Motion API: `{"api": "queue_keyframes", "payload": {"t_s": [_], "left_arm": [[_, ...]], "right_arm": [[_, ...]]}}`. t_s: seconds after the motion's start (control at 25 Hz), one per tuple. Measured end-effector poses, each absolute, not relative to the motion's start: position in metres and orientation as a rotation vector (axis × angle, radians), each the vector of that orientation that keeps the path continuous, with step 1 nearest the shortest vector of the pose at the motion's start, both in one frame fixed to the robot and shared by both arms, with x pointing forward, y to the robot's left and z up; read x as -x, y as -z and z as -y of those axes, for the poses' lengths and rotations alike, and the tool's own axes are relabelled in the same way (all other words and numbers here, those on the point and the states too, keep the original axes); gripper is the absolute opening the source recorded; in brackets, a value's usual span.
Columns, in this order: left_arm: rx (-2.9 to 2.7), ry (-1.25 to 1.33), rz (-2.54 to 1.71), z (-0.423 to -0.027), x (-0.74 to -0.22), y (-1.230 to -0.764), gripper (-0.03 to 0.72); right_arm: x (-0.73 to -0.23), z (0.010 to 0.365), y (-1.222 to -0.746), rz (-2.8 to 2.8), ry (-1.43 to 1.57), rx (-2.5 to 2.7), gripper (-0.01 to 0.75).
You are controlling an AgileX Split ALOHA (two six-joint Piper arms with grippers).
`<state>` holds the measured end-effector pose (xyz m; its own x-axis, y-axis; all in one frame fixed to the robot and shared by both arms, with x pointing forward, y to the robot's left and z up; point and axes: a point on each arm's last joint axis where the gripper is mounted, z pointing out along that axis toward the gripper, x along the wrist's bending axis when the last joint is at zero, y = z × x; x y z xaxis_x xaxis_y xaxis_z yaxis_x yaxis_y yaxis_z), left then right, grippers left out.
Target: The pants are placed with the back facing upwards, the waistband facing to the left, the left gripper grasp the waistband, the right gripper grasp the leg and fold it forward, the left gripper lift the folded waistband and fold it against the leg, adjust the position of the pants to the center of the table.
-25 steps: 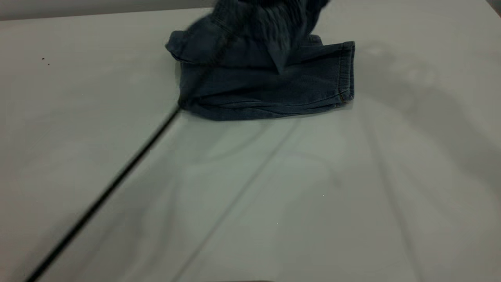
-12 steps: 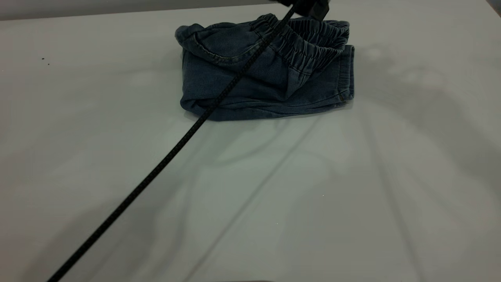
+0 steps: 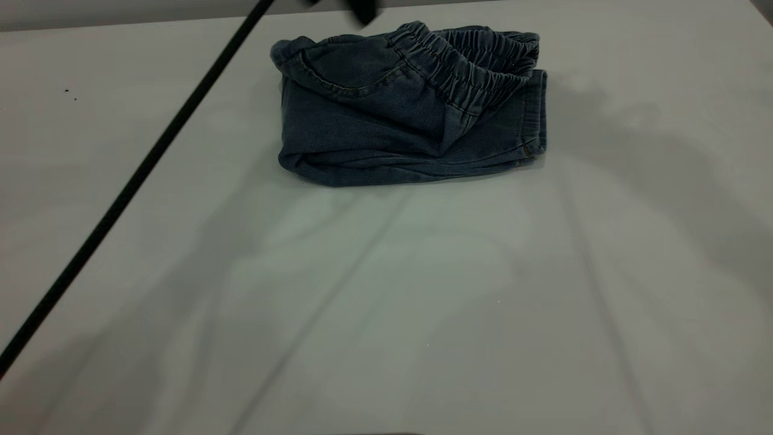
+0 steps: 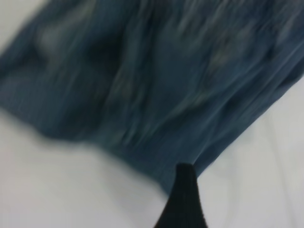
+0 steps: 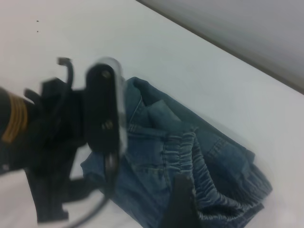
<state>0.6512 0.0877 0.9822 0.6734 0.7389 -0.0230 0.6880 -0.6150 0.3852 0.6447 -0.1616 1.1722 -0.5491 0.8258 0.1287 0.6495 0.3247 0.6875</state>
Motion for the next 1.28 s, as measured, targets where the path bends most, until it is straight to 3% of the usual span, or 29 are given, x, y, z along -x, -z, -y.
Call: {"api": "queue_keyframes", "payload": {"t_s": [0.48,0.64,1.0,1.28], "left_arm": [[-2.574,-0.210,-1.336,-0.098,-0.671,-0.905,0.566],[-2.382,-0.356,-1.324,-0.088,-0.691,-0.883,0.566],[-2.052,-0.558,-1.085,-0.031,-0.695,-0.889,0.566],[-2.253,-0.548,-0.970,-0.032,-0.688,-0.874,0.566]], "right_arm": [[-0.644,0.162,-1.172,-2.352,-1.037,-1.339,0.510],[-0.644,0.162,-1.171,-2.359,-1.032,-1.341,0.510],[-0.644,0.161,-1.172,-2.362,-1.037,-1.342,0.510],[-0.643,0.161,-1.171,-2.373,-1.029,-1.345,0.510]]}}
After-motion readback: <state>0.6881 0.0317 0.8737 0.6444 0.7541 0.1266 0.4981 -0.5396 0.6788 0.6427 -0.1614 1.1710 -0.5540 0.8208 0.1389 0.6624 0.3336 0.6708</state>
